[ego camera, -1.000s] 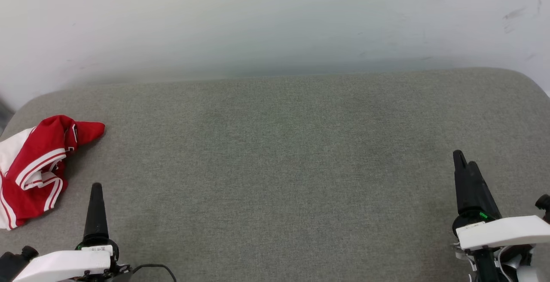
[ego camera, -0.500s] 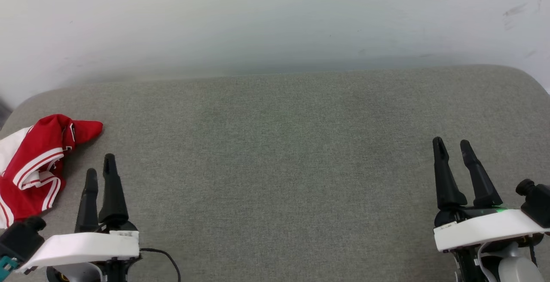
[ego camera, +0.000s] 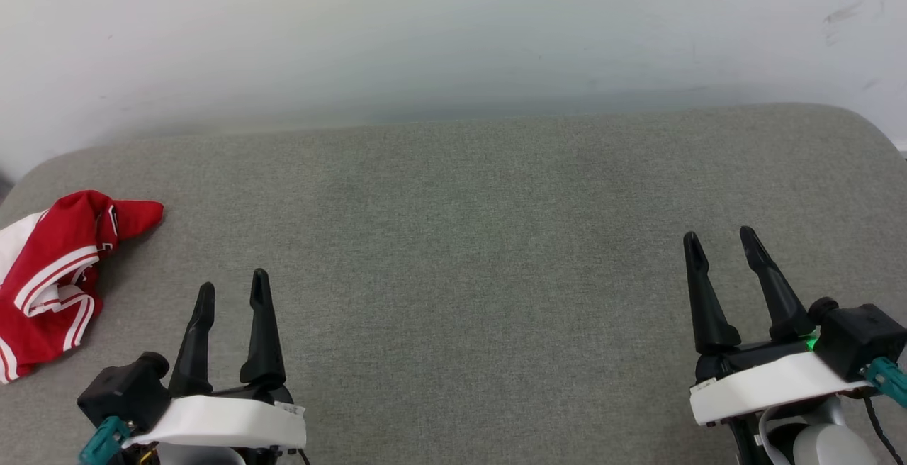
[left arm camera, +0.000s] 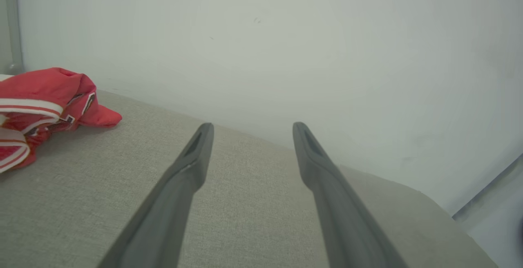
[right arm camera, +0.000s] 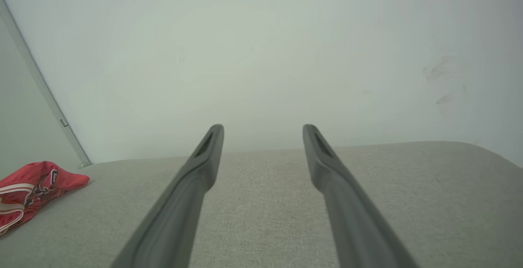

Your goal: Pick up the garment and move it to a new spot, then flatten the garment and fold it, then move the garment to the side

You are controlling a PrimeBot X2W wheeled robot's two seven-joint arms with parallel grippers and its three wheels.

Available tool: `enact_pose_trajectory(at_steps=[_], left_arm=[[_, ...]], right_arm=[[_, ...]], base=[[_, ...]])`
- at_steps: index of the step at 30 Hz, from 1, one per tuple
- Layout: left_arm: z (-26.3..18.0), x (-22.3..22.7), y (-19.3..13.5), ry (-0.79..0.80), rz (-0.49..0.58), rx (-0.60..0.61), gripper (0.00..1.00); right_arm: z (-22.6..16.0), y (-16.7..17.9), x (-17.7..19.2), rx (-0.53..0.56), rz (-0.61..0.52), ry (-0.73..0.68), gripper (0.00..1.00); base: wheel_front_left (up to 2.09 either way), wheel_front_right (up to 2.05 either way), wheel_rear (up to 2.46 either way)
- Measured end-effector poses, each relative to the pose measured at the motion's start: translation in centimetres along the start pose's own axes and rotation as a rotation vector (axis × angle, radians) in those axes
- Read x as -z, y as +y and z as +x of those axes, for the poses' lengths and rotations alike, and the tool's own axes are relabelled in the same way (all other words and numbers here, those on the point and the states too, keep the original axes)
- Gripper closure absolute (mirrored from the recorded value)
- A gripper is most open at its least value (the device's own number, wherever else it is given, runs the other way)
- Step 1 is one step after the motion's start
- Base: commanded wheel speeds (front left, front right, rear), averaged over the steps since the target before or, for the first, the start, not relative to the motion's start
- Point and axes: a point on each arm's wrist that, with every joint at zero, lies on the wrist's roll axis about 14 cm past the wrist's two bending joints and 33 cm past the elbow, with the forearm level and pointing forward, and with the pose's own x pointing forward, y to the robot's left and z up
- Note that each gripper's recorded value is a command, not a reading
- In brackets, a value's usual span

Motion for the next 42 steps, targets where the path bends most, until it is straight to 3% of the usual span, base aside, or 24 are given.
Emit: enact_pose_trajectory(at_steps=[21,27,34,42], left_arm=[[-1.0,2.6,-2.7,0.040,0.328,0.077,0.00],[-0.9,2.5,-3.6,0.027,0.283,0.097,0.00],[-0.6,1.4,-3.1,-0.007,0.189,0.092,0.00],[-1.3,2.1,-1.7,0.014,0.178,0.106,0.00]], right_arm=[[-0.5,0.1,0.8,-0.028,-0.236,0.015,0.00],[-0.4,0.1,0.5,-0.027,-0.236,-0.002,0.00],[-0.8,-0.8,1.1,0.008,-0.136,0.003,0.00],[-1.7,-1.7,2.9,0.042,-0.090,0.054,0.00]], base=[[0.00,0.00,0.00],[0.00,0.00,0.00],[0.00,0.00,0.00],[0.00,0.00,0.00]])
